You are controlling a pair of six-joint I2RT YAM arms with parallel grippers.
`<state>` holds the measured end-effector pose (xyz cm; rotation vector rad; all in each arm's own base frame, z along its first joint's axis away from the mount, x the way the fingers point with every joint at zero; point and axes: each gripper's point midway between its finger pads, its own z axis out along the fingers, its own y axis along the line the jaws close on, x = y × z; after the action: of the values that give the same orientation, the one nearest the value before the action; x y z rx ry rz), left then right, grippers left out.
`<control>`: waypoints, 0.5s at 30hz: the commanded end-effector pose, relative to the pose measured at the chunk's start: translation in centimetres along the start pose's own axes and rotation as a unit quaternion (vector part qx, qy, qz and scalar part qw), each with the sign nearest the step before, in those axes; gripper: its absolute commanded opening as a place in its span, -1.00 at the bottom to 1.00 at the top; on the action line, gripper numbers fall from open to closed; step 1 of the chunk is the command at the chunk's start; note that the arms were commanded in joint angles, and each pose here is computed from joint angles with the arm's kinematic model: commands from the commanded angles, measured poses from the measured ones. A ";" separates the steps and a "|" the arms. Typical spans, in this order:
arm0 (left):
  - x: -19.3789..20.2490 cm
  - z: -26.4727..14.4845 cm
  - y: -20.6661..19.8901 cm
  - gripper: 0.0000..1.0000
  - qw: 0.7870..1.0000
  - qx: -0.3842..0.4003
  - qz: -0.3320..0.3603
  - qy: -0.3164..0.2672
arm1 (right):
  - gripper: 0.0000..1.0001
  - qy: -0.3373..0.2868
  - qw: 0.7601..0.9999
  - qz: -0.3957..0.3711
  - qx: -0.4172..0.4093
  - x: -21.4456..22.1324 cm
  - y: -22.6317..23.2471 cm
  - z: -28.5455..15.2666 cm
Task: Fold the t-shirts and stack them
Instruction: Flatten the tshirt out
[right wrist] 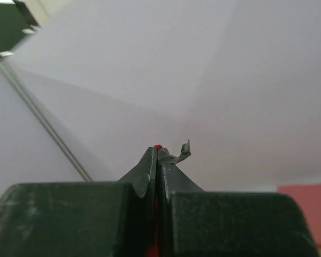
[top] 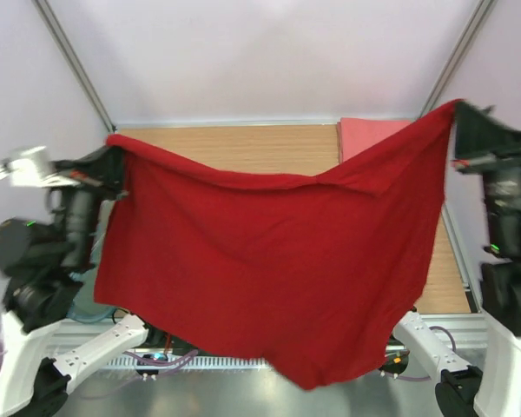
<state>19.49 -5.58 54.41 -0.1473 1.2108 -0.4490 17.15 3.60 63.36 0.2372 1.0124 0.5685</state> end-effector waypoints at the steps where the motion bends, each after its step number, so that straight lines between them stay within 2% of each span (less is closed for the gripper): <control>1: 7.6 4.2 0.2 -0.99 0.996 -0.038 0.054 0.062 | -0.98 0.055 0.995 -0.025 0.081 7.1 -5.9 1.7; 2: 11.1 4.8 0.9 -0.99 0.991 -0.051 0.085 0.089 | -0.98 0.066 0.993 -0.033 0.092 8.5 -7.0 1.9; 3: 12.7 5.4 1.5 -1.00 0.988 -0.070 0.095 0.100 | -0.98 0.074 0.991 -0.039 0.101 9.9 -8.0 2.3; 4: 15.9 6.6 1.9 -0.99 0.981 -0.087 0.118 0.127 | -0.98 0.099 0.985 -0.058 0.125 12.8 -10.2 2.3; 5: 16.8 7.4 2.3 -0.99 0.979 -0.103 0.126 0.122 | -0.98 0.110 0.982 -0.067 0.135 14.3 -11.3 2.5; 6: 19.6 8.0 3.0 -0.99 0.972 -0.114 0.152 0.137 | -0.97 0.113 0.981 -0.075 0.139 15.2 -12.0 2.9; 7: 20.9 8.7 3.6 -0.99 0.969 -0.131 0.157 0.140 | -0.98 0.143 0.973 -0.087 0.157 18.3 -14.0 3.0; 8: 24.1 10.1 3.8 -1.00 0.963 -0.133 0.169 0.165 | -0.98 0.152 0.969 -0.101 0.169 19.5 -15.2 3.1; 9: 25.5 10.9 3.9 -1.00 0.961 -0.136 0.167 0.172 | -0.98 0.150 0.968 -0.108 0.172 20.3 -15.9 3.5; 10: 26.6 11.6 4.8 -0.99 0.958 -0.150 0.170 0.178 | -0.98 0.177 0.959 -0.116 0.188 23.1 -17.8 3.4; 11: 30.2 12.4 5.4 -1.00 0.949 -0.153 0.184 0.207 | -0.98 0.182 0.954 -0.126 0.201 24.0 -18.9 3.4; 13: 32.2 14.1 6.4 -0.99 0.945 -0.166 0.186 0.213 | -0.98 0.204 0.944 -0.138 0.219 27.3 -21.6 3.7; 14: 35.2 14.6 7.3 -0.99 0.934 -0.171 0.201 0.240 | -0.98 0.222 0.938 -0.145 0.223 28.7 -22.6 3.7; 15: 36.4 15.1 7.8 -1.00 0.930 -0.175 0.208 0.248 | -0.98 0.215 0.940 -0.147 0.222 29.1 -23.1 4.5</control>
<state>41.80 -15.54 22.21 0.0545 1.8988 0.1480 37.88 2.34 31.57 0.3609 1.7216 0.1668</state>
